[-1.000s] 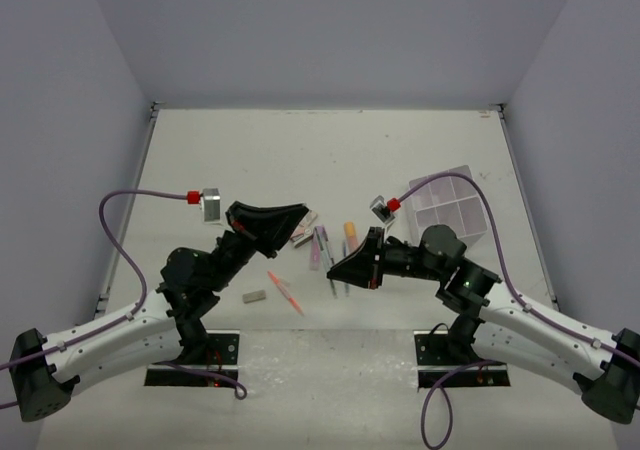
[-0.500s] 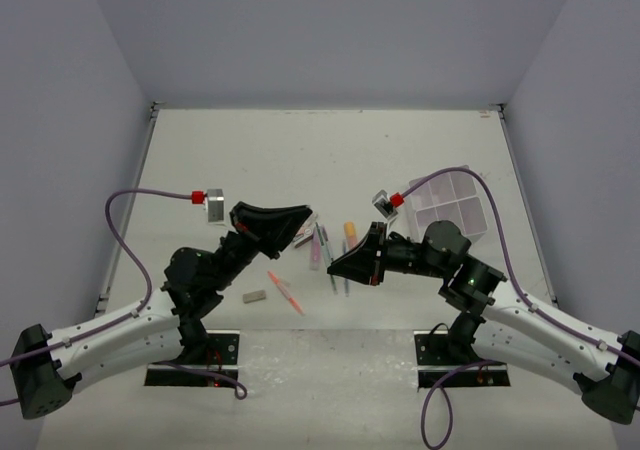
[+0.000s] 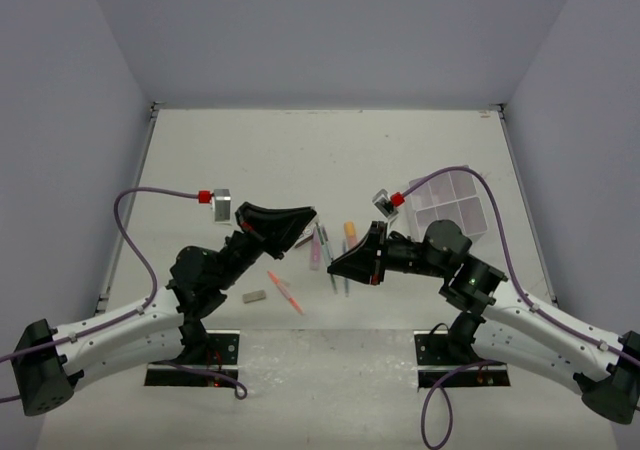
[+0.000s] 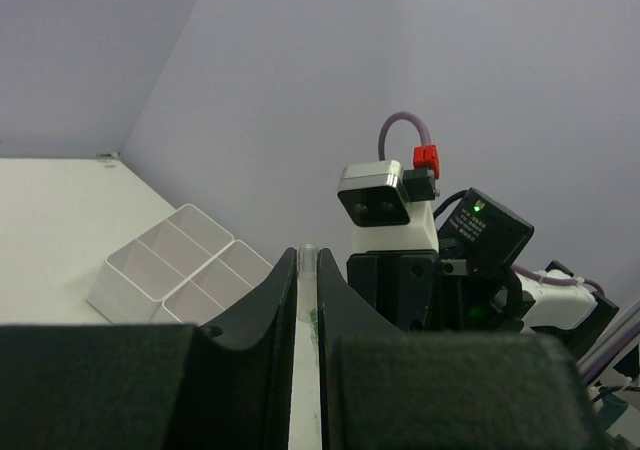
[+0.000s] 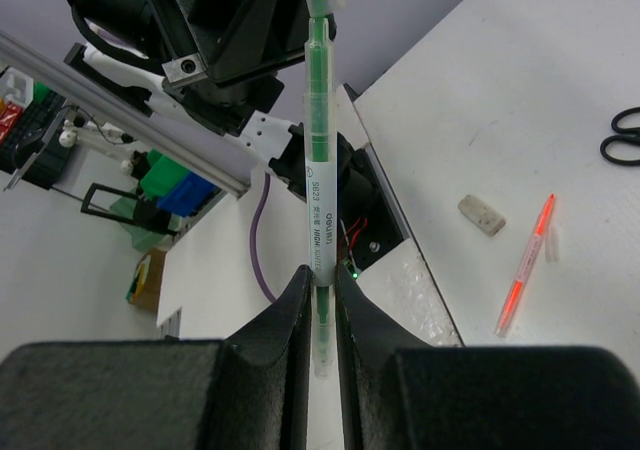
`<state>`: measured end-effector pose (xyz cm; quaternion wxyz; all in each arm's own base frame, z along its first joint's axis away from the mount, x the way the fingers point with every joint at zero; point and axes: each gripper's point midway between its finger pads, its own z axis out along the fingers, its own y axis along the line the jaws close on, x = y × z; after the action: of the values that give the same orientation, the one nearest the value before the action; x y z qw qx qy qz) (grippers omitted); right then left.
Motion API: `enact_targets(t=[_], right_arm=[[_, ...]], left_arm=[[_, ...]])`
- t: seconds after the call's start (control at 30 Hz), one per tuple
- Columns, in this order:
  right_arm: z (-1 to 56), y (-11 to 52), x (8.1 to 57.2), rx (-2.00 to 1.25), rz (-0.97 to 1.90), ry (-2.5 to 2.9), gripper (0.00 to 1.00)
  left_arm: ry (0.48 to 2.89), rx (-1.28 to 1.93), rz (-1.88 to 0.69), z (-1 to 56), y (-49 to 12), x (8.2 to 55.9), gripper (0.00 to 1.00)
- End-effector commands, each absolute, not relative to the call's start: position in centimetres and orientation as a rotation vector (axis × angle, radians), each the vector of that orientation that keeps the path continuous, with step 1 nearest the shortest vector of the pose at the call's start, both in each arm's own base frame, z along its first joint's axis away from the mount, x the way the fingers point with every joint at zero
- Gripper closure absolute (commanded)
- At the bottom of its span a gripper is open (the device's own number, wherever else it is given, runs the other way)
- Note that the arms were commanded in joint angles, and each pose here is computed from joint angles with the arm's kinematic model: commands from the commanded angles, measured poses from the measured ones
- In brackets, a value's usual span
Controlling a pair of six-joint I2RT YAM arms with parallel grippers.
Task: Sort the stationery into containers
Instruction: Close the pen cap on the pen.
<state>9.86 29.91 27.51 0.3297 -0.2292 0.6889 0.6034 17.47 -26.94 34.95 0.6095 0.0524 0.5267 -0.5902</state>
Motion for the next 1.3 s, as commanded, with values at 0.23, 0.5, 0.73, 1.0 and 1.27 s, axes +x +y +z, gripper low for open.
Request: enact_targets(t=[0.23,0.5,0.73,1.0,1.27], right_arm=[[30.1,29.6,10.5,-0.572,1.55,1.727,1.0],[30.9,29.5,11.3,-0.551,1.511,1.683,1.0],[31.4,28.9,11.7,-0.547,1.461,1.641,1.0],[32.1,28.8,12.4,-0.534,1.427,1.59,1.0],[33.2,29.0,13.0,-0.509,1.424,1.578,1.0]], left_arm=[[1.178,0.117,-1.432,35.6,-27.1,16.7,1.0],[1.261,0.084,-1.475,34.3,-28.1,17.1,1.0],[1.354,0.081,-1.448,33.7,-29.1,17.8,1.0],[1.401,0.049,-1.47,33.3,-29.6,18.0,1.0],[1.397,0.081,-1.47,33.4,-30.0,17.6,0.81]])
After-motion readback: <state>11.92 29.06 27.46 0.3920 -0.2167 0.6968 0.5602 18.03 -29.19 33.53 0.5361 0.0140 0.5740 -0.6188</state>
